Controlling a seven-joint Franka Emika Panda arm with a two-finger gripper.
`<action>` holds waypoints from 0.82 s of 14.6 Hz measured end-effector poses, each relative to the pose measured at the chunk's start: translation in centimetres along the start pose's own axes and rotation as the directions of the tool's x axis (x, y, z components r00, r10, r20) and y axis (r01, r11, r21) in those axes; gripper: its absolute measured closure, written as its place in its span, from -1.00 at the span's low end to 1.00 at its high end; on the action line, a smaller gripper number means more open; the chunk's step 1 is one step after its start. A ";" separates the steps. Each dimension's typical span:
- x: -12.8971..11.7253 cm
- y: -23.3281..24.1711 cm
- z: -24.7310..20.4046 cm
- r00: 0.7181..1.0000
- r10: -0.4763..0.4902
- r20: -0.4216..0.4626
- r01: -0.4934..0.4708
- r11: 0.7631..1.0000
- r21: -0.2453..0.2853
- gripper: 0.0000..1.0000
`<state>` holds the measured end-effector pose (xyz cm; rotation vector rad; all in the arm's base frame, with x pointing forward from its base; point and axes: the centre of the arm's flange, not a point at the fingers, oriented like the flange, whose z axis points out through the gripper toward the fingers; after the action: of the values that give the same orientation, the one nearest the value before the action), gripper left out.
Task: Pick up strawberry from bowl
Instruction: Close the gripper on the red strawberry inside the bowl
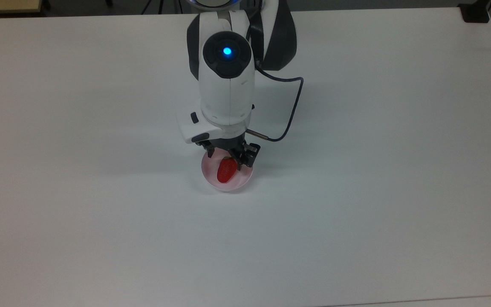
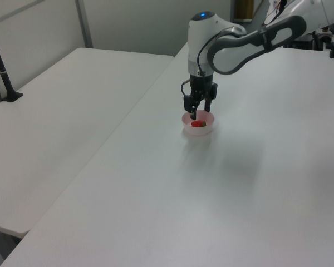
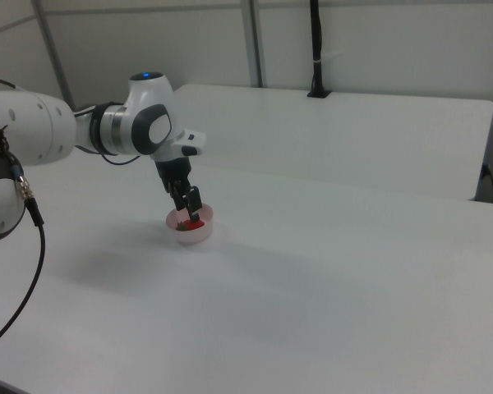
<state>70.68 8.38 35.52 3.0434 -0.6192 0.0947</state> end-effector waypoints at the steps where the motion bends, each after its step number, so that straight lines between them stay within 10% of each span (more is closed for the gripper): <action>1: -0.1 -0.4 0.4 1.000 0.001 -0.003 -0.001 1.000 0.002 -0.47; 12: -0.4 -1.0 3.5 1.000 0.008 0.024 -0.008 1.000 -0.012 -0.09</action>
<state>70.86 9.29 31.96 3.0349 -0.6310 0.0539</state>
